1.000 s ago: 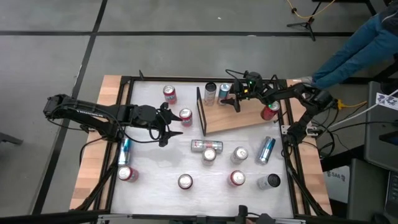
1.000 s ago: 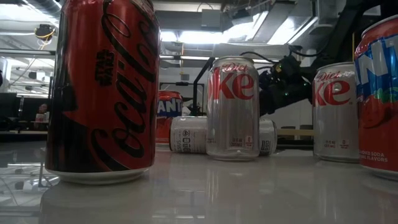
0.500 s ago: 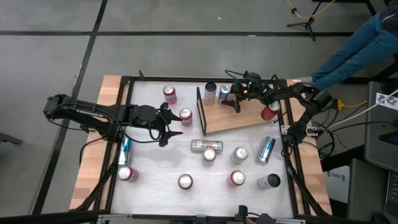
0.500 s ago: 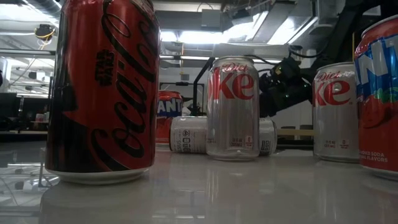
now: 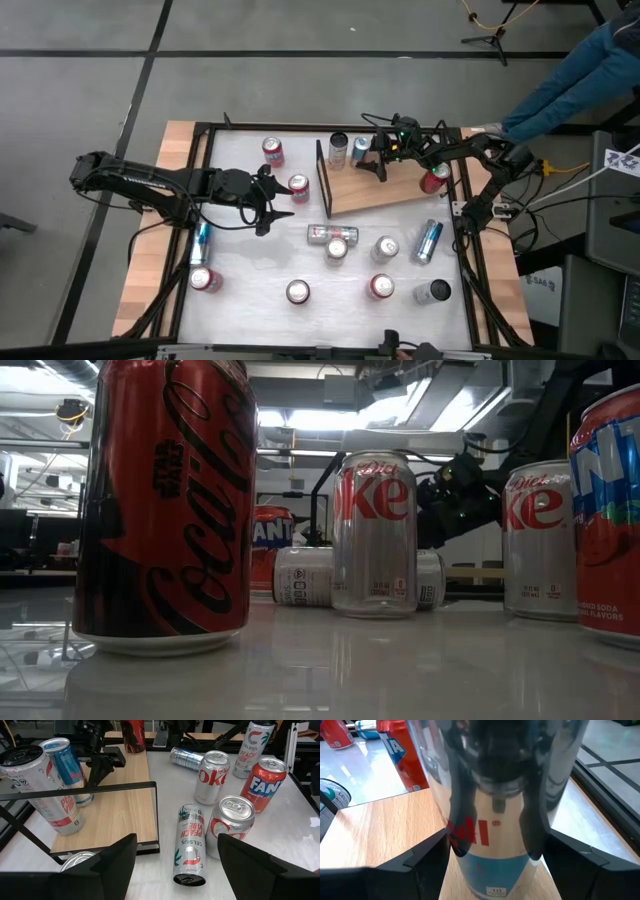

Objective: Place canned beverage on shelf
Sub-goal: Put the middle blue white soda can on the shelf

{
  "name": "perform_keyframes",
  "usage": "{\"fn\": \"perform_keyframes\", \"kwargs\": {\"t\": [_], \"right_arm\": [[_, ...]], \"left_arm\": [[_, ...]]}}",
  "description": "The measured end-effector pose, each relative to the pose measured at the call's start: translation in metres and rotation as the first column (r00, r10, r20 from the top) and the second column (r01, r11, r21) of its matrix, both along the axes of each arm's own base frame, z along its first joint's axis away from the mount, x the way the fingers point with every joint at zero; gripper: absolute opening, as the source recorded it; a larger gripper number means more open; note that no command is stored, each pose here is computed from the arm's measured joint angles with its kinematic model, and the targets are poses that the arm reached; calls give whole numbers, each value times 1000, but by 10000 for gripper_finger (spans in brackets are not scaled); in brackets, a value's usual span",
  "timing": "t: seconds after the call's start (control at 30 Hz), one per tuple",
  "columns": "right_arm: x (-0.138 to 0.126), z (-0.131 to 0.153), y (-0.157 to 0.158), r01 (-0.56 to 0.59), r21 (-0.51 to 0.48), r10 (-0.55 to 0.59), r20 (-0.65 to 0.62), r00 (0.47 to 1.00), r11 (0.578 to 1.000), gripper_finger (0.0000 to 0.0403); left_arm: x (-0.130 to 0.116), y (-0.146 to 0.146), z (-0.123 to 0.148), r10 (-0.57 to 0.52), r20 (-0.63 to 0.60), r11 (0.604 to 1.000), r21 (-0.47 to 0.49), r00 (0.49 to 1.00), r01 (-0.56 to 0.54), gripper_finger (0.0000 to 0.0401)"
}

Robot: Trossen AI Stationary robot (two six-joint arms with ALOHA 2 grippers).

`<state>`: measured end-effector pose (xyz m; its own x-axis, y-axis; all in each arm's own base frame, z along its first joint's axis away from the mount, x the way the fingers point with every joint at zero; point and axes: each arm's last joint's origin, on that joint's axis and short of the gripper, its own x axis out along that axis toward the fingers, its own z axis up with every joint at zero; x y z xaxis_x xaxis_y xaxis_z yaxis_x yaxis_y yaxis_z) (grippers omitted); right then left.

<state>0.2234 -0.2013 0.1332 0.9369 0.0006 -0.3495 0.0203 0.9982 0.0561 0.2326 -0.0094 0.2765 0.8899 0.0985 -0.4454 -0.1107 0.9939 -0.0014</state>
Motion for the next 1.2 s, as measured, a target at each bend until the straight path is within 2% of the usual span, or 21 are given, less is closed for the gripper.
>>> {"fn": "perform_keyframes", "kwargs": {"t": [0.2,0.67,1.2], "right_arm": [[0,2,0,8,16,-8,4,1000,1000,294],[-7,28,6,27,-4,-27,14,1000,1000,294],[-15,65,14,33,-92,-23,104,994,995,294]], "left_arm": [[0,0,0,0,0,1000,0,1000,0,270],[0,0,0,0,0,1000,0,1000,0,270],[0,0,0,0,0,1000,0,1000,0,270]]}}
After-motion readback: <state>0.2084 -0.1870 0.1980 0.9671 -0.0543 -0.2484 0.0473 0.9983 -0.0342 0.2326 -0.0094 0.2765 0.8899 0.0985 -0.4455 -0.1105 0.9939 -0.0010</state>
